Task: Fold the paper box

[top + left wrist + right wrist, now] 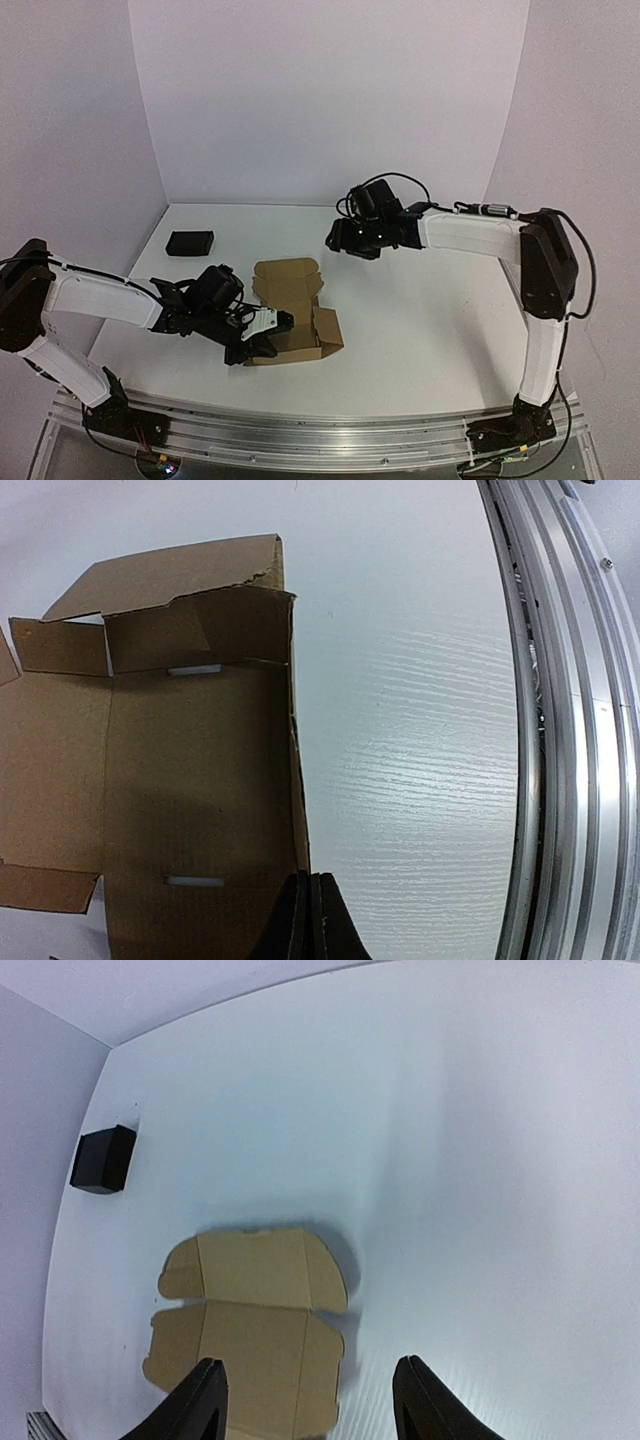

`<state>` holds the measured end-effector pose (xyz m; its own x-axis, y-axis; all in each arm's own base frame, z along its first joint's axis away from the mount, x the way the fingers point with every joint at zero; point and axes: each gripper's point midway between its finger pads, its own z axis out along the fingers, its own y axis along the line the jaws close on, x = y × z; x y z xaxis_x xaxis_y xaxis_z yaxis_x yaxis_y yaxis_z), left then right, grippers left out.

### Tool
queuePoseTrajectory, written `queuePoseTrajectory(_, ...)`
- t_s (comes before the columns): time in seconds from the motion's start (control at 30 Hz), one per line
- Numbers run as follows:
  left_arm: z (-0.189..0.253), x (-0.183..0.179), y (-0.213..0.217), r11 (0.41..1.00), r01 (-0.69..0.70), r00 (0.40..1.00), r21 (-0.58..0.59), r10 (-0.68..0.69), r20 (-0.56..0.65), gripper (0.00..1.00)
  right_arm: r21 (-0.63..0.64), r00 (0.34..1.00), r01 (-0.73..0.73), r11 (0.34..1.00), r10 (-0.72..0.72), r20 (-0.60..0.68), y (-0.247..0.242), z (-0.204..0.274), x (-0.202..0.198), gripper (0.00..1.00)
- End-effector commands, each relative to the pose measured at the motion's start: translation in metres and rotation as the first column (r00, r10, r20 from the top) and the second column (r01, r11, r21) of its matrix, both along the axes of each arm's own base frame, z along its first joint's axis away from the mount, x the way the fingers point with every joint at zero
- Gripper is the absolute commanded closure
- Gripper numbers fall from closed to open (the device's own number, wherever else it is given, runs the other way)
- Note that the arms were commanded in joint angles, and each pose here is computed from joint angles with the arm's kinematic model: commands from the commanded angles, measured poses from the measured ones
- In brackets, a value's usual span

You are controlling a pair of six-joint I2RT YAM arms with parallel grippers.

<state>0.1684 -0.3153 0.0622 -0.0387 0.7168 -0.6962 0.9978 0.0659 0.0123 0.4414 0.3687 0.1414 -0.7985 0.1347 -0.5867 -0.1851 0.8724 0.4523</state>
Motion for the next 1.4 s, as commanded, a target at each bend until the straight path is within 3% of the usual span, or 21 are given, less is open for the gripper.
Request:
queuePoseTrajectory(0.0, 0.008, -0.001, -0.005, 0.999, 0.034, 0.999, -0.02, -0.033, 0.009, 1.0, 0.041, 0.983, -0.132, 0.99, 0.137, -0.12, 0.029, -0.032, 0.005, 0.44)
queuePoseTrajectory(0.17, 0.007, 0.0, -0.005, 0.999, 0.032, 0.999, -0.017, -0.032, 0.01, 1.0, 0.135, 0.959, -0.165, 0.977, 0.191, -0.21, 0.053, -0.056, 0.005, 0.46)
queuePoseTrajectory(0.7, 0.007, 0.002, -0.006, 1.0, 0.025, 1.0, -0.013, -0.025, 0.011, 1.0, 0.133, 0.917, -0.087, 0.987, 0.131, -0.376, 0.042, -0.107, -0.017, 0.55)
queuePoseTrajectory(0.83, 0.006, 0.001, -0.005, 1.0, 0.025, 1.0, -0.007, -0.025, 0.007, 1.0, 0.123, 0.93, -0.086, 0.989, 0.124, -0.347, 0.039, -0.098, -0.015, 0.58)
queuePoseTrajectory(1.03, 0.006, 0.006, -0.005, 1.0, -0.007, 1.0, -0.004, 0.007, 0.006, 1.0, 0.179, 0.918, -0.16, 0.971, 0.213, -0.334, 0.052, -0.095, -0.019, 0.81)
queuePoseTrajectory(1.17, 0.005, 0.017, 0.002, 0.999, -0.051, 0.999, -0.003, 0.051, -0.006, 1.0, 0.2, 0.938, -0.193, 0.961, 0.241, -0.248, 0.049, -0.08, -0.021, 0.97)
queuePoseTrajectory(1.37, 0.007, 0.034, 0.007, 0.996, -0.091, 0.995, -0.019, 0.09, -0.039, 1.0, 0.299, 0.968, -0.222, 0.928, 0.247, -0.051, 0.043, -0.043, -0.03, 1.0)
